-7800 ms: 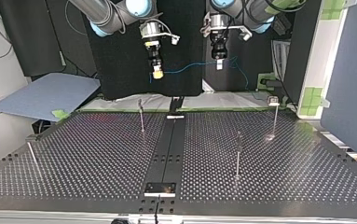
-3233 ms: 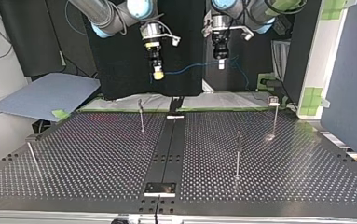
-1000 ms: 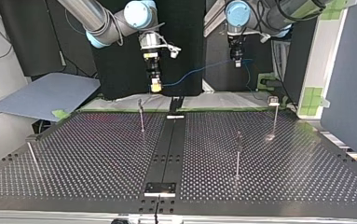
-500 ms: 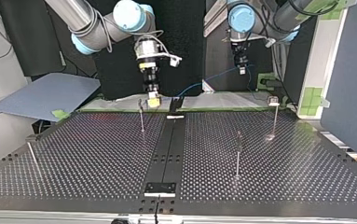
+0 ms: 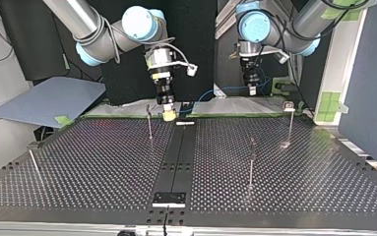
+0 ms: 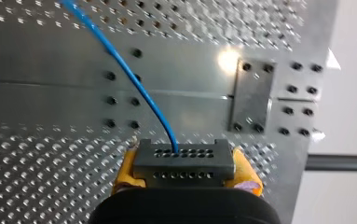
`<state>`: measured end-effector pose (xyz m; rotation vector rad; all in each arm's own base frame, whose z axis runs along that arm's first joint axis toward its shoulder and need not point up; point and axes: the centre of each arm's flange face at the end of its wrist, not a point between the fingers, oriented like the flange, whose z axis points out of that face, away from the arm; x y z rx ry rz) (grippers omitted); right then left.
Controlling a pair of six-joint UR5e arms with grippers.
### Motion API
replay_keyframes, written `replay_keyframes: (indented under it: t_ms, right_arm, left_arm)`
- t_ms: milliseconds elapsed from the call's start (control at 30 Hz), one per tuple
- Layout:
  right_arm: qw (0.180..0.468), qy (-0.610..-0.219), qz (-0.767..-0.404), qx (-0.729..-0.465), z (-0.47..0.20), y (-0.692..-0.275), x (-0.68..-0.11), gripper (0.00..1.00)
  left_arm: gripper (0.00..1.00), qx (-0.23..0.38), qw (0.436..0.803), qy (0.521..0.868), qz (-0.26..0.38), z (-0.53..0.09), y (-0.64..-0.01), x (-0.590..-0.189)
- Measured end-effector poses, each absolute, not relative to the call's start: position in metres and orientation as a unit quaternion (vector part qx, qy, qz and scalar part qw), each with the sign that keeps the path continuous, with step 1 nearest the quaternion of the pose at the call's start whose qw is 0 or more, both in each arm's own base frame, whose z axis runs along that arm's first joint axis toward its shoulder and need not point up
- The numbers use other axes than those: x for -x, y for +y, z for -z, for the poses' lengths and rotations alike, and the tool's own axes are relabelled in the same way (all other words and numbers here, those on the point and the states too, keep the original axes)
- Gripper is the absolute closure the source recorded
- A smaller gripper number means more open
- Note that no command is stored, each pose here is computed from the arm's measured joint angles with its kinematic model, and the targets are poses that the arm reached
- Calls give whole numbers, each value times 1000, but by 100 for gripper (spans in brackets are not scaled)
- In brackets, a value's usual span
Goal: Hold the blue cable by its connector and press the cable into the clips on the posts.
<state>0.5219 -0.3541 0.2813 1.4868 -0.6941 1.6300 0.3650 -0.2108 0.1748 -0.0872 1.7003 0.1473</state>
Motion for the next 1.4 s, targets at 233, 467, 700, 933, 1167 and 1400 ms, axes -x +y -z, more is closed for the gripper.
replay_keyframes:
  t_ms: [233,467,700,933,1167,1400]
  right_arm:
    - [402,-262,-635,-605,-261,-355,-541,100]
    - [393,-249,-641,-610,-261,-351,-560,100]
    - [395,-235,-642,-614,-282,-349,-575,100]
    - [398,-225,-643,-615,-303,-346,-585,100]
    - [400,-224,-648,-608,-326,-345,-583,100]
    - [400,-226,-650,-605,-335,-350,-582,100]
  left_arm:
    - [100,37,681,730,-40,-223,-224,-378]
    - [100,36,700,712,-52,-267,-229,-383]
    - [100,47,717,693,-60,-311,-231,-383]
    - [100,54,734,675,-54,-354,-235,-380]
    - [100,46,754,655,-21,-403,-244,-370]
    - [100,65,770,634,11,-450,-245,-357]
